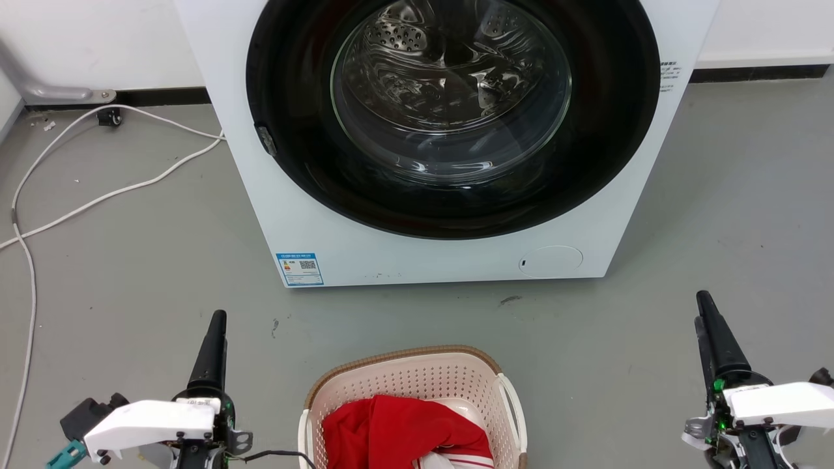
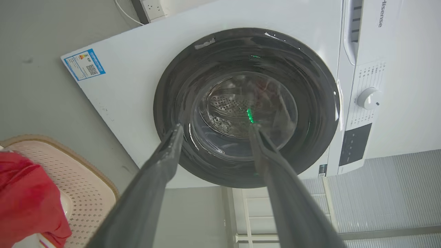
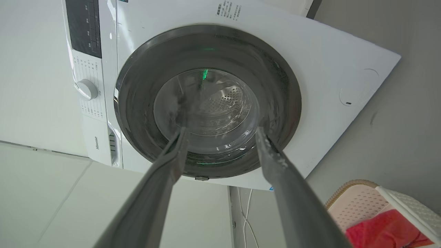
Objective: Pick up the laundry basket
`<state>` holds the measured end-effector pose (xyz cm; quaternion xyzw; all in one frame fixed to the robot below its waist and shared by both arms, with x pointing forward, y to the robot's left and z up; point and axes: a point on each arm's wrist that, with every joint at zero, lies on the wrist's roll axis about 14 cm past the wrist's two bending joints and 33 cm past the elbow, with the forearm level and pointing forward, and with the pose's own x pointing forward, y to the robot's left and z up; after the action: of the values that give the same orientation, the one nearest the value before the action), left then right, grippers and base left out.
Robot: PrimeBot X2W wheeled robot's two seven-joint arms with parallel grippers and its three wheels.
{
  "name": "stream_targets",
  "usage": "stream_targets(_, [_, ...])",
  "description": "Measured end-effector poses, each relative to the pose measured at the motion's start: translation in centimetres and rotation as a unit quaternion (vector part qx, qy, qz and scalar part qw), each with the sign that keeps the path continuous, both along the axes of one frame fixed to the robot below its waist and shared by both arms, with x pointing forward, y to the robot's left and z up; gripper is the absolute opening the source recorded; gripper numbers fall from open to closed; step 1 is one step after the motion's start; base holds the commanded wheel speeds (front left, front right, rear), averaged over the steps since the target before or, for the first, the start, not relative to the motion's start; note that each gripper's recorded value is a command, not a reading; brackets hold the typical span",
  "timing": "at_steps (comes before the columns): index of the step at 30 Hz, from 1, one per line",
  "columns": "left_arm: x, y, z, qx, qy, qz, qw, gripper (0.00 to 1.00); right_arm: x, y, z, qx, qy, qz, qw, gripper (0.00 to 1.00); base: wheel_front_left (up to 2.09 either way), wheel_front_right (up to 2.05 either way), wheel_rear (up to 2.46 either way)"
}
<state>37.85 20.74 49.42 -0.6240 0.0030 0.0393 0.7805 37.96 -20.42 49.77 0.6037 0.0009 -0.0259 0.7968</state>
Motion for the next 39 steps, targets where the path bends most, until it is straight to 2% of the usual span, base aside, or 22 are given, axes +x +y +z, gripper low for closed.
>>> stream_targets(6, [0.2, -0.4, 0.7, 0.060, -0.001, -0.003, 0.998, 1.00, 0.2, 0.5, 1.1, -0.074, -0.015, 0.006, 0.997, 1.00, 0.00, 0.00, 0.00])
stream_targets(15, [0.0, -0.9, 1.3, 0.148, -0.005, -0.005, 0.989, 1.00, -0.2, 1.2, 1.6, -0.179, -0.022, 0.015, 0.983, 1.00, 0.00, 0.00, 0.00])
stream_targets(22, [-0.2, -1.1, 1.8, 0.212, -0.011, -0.005, 0.977, 1.00, -0.4, 1.7, 1.6, -0.257, -0.025, 0.022, 0.966, 1.00, 0.00, 0.00, 0.00])
stream_targets(31, [-0.3, -1.5, 2.5, 0.286, -0.024, -0.006, 0.958, 1.00, -0.5, 2.1, 2.2, -0.330, -0.037, 0.025, 0.943, 1.00, 0.00, 0.00, 0.00])
stream_targets(39, [-0.5, -1.6, 2.8, 0.337, -0.031, -0.003, 0.941, 1.00, -0.8, 2.6, 2.9, -0.395, -0.053, 0.024, 0.917, 1.00, 0.00, 0.00, 0.00])
